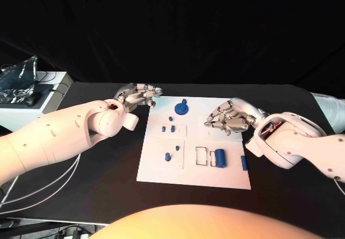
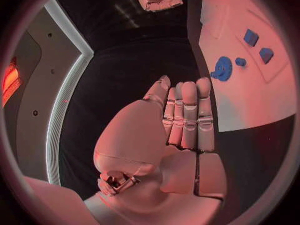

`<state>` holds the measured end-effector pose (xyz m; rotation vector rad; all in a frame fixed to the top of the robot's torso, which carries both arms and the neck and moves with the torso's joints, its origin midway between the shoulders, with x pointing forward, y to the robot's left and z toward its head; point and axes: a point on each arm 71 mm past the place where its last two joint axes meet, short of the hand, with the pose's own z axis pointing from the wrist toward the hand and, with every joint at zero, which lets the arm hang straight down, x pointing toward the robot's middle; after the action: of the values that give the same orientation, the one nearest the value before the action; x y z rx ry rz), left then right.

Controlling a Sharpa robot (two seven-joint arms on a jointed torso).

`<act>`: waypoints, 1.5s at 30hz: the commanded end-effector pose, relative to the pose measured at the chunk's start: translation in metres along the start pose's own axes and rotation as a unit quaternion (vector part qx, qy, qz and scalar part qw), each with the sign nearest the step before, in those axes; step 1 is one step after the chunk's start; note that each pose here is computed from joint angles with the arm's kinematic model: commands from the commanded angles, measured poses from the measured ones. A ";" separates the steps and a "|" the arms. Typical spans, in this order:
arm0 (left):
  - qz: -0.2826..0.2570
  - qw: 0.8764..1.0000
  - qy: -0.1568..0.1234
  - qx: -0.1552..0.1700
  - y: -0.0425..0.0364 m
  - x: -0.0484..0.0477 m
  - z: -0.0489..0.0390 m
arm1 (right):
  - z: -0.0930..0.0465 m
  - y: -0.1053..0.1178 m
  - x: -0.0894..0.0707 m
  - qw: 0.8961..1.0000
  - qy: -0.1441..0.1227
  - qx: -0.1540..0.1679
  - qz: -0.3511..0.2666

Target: Assemble the parts on the task board

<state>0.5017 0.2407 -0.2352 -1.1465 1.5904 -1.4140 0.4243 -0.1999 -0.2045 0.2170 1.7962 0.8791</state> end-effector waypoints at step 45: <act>-0.005 1.000 0.009 -0.004 0.0070 0.0033 -0.0053 | -0.039 -0.049 0.057 0.943 0.182 0.278 -0.037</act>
<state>0.4949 0.2411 -0.2418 -1.1579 1.6051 -1.4128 0.3809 -0.2200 -0.2677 0.3719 2.3626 0.3851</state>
